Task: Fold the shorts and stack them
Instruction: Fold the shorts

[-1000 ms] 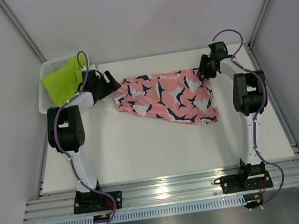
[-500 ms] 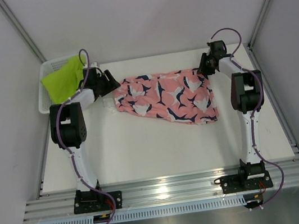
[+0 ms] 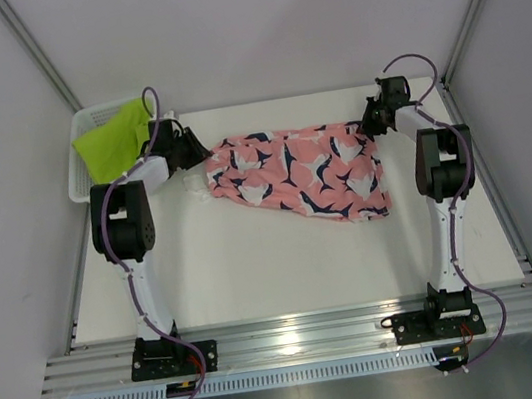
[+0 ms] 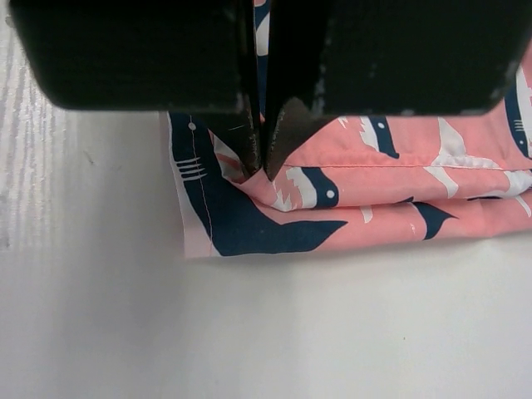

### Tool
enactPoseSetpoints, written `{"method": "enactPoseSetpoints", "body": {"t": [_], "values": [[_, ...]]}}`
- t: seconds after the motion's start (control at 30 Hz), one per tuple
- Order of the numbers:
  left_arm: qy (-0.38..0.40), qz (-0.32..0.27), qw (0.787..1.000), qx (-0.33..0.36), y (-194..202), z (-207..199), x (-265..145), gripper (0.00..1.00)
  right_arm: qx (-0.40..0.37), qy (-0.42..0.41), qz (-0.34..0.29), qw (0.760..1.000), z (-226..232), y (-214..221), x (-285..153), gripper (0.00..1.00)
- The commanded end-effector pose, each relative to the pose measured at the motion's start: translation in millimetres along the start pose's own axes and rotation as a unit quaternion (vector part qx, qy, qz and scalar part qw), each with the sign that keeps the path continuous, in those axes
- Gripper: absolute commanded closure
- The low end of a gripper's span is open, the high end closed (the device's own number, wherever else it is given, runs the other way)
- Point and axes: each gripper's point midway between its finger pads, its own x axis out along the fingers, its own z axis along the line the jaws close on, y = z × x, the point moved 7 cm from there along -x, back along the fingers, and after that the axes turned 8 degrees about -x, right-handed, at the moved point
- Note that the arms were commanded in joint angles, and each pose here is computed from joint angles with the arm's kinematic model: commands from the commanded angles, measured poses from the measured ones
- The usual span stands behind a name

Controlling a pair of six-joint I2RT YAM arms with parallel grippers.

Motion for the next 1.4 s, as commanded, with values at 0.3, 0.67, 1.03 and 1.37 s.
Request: {"method": "enactPoseSetpoints", "body": {"t": [0.3,0.67,1.03,1.37], "values": [[0.021,-0.002,1.0,0.014,-9,-5,-1,1.0,0.001,-0.026,-0.049,0.998,8,-28,-24,1.0],[0.008,0.003,1.0,-0.016,4,6,-15,0.51,0.007,-0.033,-0.047,0.998,7,-25,-26,1.0],[0.046,-0.012,0.999,-0.004,11,0,-31,0.54,0.014,-0.039,-0.044,0.998,7,-22,-26,1.0],[0.093,-0.052,0.994,-0.017,18,3,-59,0.26,0.018,-0.042,-0.042,0.998,5,-21,-25,1.0]]}}
